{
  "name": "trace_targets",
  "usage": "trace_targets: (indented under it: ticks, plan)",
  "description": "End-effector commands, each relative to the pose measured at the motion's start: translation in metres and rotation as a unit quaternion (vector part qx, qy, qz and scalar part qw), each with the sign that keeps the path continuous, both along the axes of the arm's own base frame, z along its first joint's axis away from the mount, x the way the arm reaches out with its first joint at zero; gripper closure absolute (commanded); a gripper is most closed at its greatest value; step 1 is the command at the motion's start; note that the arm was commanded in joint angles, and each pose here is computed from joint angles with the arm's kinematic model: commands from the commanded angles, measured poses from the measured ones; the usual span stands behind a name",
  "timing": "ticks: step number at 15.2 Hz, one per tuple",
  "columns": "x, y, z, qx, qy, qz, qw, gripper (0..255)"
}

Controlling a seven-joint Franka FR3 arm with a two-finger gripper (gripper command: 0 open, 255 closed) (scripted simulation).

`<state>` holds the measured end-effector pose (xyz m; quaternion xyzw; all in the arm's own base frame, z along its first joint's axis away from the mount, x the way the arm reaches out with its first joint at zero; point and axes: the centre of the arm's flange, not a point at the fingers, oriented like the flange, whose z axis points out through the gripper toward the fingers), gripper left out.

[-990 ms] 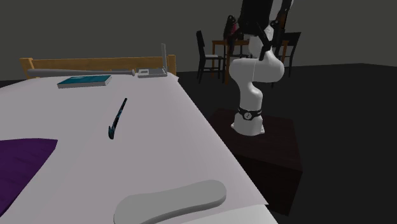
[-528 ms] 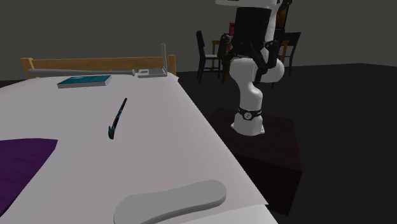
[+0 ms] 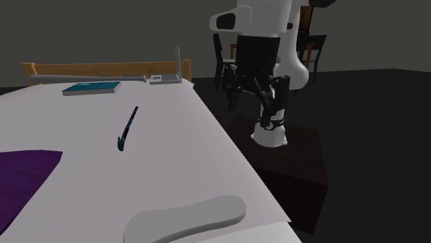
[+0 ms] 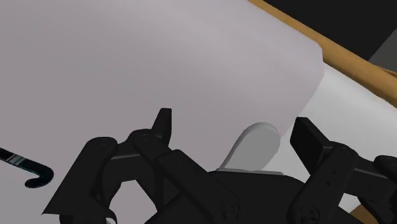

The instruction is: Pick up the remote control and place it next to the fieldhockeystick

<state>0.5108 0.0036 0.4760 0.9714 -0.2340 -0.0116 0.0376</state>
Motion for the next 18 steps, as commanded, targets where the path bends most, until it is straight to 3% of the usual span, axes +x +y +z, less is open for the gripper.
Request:
trace_targets:
  ticks: [1,7,14,18]
  plan:
    - [0.021,-0.005,-0.015,0.003,-0.003,-0.022,0.9998,0]
    - [0.086,-0.025,-0.054,0.011,-0.012,-0.083,0.9964,0]
    - [0.158,-0.058,-0.099,0.020,-0.023,-0.155,0.9874,0]
    - [0.163,-0.061,-0.118,0.021,-0.023,-0.160,0.9866,0]
